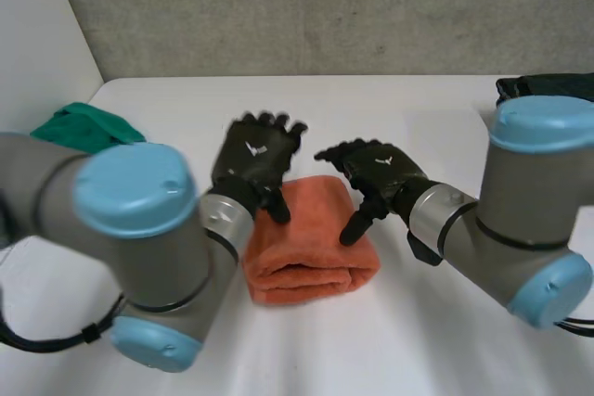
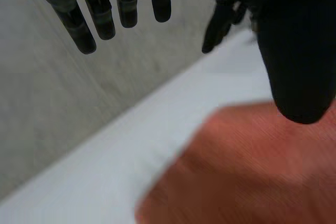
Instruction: Fold the laundry.
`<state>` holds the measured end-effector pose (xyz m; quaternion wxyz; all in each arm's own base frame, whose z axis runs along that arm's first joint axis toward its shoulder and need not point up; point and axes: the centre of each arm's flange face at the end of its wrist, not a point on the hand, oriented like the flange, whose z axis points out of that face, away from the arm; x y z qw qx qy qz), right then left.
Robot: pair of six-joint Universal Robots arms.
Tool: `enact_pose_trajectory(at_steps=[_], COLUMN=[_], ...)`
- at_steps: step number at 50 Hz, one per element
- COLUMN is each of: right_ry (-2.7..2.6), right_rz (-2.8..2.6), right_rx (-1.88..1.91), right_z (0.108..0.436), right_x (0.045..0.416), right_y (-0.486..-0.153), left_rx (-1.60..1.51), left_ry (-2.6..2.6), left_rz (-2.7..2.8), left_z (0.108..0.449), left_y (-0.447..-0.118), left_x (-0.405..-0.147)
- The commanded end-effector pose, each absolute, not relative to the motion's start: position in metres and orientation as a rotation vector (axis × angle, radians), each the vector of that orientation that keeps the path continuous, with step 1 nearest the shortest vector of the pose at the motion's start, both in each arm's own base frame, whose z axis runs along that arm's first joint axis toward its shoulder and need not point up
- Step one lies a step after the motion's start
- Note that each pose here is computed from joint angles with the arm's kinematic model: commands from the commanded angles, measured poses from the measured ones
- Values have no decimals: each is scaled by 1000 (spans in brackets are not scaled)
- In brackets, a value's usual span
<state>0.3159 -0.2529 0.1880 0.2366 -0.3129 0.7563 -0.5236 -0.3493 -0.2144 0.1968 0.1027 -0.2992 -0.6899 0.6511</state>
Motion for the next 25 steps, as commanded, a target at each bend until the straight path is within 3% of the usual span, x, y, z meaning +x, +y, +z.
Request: enact_pose_trajectory(at_steps=[1, 10, 14, 17, 21, 25], right_ry=[2128, 2173, 2174, 2148, 2083, 2016], right_rz=[-1370, -1391, -1463, -1561, -1681, -1777], right_rx=[-971, -1148, -1227, -1231, -1189, -1160], right_z=[160, 129, 135, 158, 189, 195], right_x=[326, 330, 329, 327, 324, 319], right_y=[-265, -275, -276, -278, -275, -266], left_rx=[-966, -1024, -1019, -1027, -988, -933], left_ry=[-2378, -2499, -2485, -2470, -2372, -2201], left_rz=[1768, 1671, 1682, 1704, 1820, 1923], left_z=[151, 136, 140, 145, 178, 221], left_y=[-214, -207, -207, -209, -211, -209], left_x=[-339, -327, -328, -330, -332, -335])
